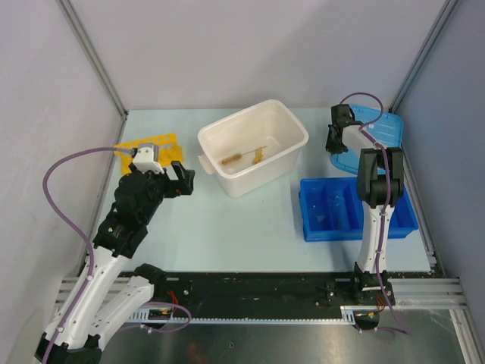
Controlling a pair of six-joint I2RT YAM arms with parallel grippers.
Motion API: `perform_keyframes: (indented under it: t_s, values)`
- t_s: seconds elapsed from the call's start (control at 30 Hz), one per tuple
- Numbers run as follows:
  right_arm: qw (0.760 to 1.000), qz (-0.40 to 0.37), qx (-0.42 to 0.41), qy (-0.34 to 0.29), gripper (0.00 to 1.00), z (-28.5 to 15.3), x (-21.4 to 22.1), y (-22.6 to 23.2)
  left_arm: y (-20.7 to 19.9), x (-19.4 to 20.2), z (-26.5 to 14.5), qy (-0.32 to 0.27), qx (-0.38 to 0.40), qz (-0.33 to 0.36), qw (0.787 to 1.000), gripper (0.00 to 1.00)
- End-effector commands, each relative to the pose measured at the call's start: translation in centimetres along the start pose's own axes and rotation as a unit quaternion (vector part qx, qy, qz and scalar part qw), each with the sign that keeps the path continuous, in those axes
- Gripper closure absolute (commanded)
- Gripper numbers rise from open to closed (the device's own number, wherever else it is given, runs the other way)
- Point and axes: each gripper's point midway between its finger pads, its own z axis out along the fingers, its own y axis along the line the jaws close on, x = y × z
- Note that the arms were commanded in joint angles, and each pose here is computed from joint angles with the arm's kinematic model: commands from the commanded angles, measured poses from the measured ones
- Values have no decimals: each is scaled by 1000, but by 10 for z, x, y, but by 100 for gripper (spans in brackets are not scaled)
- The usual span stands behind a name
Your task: Organize the chemistry lab equipment
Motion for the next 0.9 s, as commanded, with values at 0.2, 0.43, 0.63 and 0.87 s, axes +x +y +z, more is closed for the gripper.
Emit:
perform_keyframes:
  t_s: [0.2,0.43,0.63,0.87]
  values:
    - [998,13,-45,-44,100,-21,-23,12,-6,-12,-3,-17,17,6,1000,1]
    - [990,23,-52,-126,100,-70,-61,9,-7,-12,-3,-17,21,8,1000,2]
    - [982,23,-43,-182,100,-107,-86,2,-8,-13,-4,-17,24,9,1000,2]
    - [975,19,-52,-217,100,-145,-98,3,-6,-13,-5,-19,20,7,1000,3]
